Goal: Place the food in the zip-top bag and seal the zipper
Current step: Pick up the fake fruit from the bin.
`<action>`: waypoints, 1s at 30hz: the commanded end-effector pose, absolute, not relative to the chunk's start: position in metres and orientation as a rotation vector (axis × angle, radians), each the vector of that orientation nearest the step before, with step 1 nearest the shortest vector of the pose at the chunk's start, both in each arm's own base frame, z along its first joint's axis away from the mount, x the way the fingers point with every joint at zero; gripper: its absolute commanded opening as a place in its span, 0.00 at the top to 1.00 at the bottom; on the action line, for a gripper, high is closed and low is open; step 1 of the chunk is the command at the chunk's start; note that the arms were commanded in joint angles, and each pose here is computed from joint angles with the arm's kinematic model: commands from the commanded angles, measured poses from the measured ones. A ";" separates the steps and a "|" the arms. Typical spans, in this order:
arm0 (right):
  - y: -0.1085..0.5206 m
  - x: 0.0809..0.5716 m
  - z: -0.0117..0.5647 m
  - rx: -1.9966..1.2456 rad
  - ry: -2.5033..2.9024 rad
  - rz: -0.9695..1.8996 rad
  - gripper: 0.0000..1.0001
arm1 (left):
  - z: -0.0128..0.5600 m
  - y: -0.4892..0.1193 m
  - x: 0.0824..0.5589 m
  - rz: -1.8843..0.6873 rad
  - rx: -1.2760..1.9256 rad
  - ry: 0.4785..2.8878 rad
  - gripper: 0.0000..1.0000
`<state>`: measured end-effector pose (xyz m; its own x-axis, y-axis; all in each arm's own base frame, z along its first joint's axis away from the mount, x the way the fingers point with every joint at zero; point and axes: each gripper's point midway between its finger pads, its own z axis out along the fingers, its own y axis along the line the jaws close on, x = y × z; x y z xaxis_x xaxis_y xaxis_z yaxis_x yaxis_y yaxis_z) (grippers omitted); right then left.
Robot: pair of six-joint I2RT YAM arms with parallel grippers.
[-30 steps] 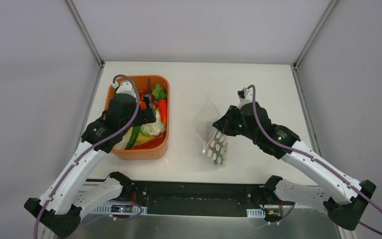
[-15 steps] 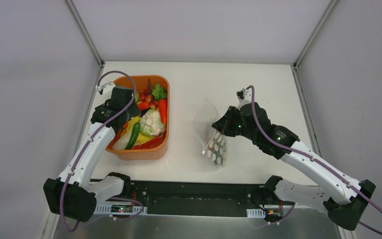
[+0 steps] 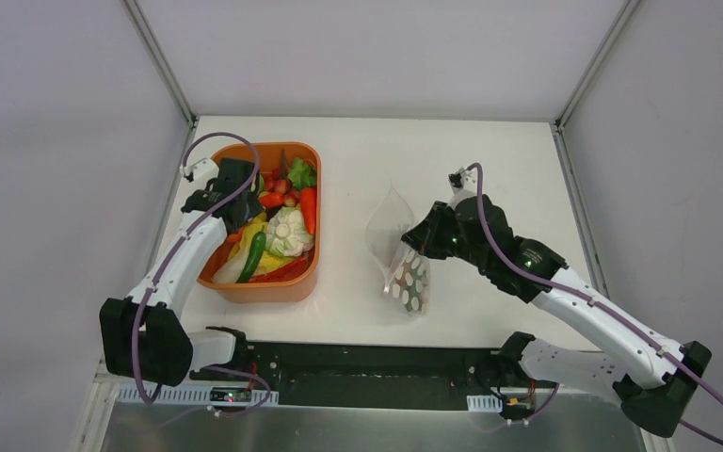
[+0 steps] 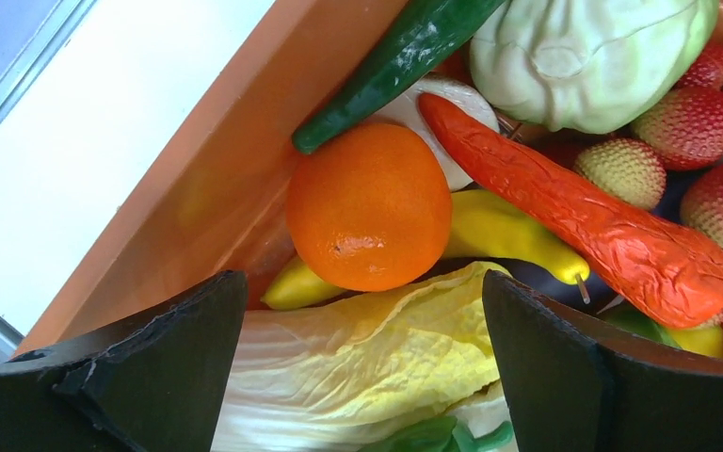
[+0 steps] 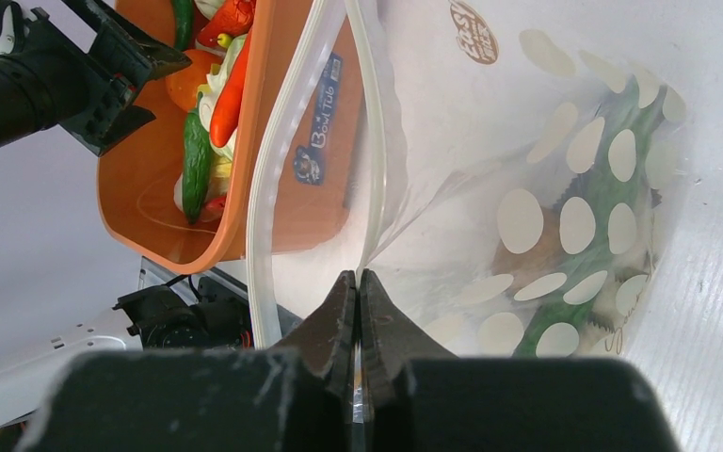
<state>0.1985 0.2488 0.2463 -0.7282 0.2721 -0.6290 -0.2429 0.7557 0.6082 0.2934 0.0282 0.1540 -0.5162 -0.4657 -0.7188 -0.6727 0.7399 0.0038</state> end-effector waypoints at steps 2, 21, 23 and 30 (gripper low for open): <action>0.254 0.200 0.260 0.011 2.161 0.943 0.99 | 0.144 0.038 0.295 0.413 -0.947 2.182 0.01; 0.257 0.199 0.259 0.001 2.173 0.953 0.98 | 0.121 0.042 0.293 0.407 -0.992 2.213 0.51; 0.257 0.200 0.260 0.004 2.170 0.952 0.98 | 0.134 0.042 0.289 0.382 -0.982 2.185 0.62; 0.259 0.200 0.258 0.008 2.173 0.959 0.98 | 0.183 0.036 0.277 0.222 -0.920 2.080 0.71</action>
